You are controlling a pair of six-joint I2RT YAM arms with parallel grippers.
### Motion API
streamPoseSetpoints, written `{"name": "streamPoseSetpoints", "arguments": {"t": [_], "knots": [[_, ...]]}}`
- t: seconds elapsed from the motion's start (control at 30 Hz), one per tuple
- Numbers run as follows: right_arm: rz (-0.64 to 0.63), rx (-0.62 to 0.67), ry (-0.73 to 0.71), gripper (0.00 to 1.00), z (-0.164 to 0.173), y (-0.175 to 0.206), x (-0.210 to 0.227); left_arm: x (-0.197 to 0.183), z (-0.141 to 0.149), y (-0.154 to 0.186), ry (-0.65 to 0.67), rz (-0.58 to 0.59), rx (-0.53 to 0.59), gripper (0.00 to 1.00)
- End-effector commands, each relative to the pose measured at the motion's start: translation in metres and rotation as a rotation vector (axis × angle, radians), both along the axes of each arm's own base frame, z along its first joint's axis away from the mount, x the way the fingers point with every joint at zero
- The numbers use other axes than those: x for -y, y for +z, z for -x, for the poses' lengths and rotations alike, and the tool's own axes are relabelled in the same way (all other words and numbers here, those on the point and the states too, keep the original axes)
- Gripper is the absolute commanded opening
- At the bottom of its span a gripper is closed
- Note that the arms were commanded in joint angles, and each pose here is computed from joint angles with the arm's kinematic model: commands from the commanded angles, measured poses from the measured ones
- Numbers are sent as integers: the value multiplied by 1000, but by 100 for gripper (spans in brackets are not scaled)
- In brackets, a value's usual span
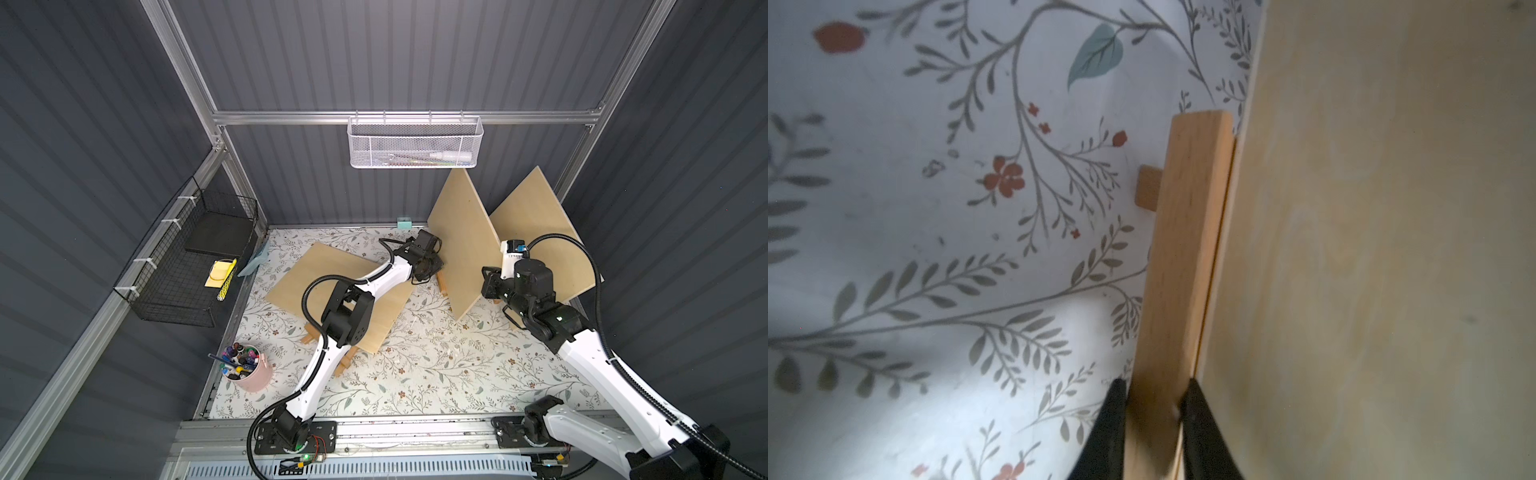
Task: Assemble the easel
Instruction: Move the easel to the center of the board.
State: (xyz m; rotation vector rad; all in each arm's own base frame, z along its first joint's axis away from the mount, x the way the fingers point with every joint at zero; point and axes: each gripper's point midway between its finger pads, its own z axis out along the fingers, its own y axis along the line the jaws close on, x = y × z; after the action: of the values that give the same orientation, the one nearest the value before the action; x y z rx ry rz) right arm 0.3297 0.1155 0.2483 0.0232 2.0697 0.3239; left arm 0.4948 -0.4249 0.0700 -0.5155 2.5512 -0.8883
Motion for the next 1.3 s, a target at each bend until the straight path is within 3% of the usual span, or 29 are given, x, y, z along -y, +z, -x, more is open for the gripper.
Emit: {"name": "streamPoseSetpoints", "arguments": {"t": [0.0, 0.27, 0.33, 0.4, 0.5, 0.63, 0.77, 1.0, 1.27], "knots": [[161, -742, 153, 0, 120, -157, 4, -43, -48, -38, 236, -45, 31, 0], [131, -768, 148, 0, 106, -168, 0, -44, -34, -27, 211, -64, 29, 0], [134, -791, 141, 0, 104, -173, 1, -44, -31, -23, 200, -64, 26, 22], [130, -794, 132, 0, 100, -174, 3, -42, -27, -19, 188, -58, 16, 38], [124, -789, 120, 1, 95, -172, 7, -41, -24, -12, 178, -50, 12, 53], [129, -783, 115, 3, 89, -169, 11, -43, -19, -2, 175, -49, 17, 63], [152, -777, 105, 15, 85, -166, 15, -47, -18, 24, 177, -31, 61, 65], [170, -745, 81, 40, 75, -155, 20, -53, -18, 78, 160, -31, 156, 80], [171, -693, 71, 64, 67, -135, 21, -70, -10, 103, 160, -73, 196, 86]]}}
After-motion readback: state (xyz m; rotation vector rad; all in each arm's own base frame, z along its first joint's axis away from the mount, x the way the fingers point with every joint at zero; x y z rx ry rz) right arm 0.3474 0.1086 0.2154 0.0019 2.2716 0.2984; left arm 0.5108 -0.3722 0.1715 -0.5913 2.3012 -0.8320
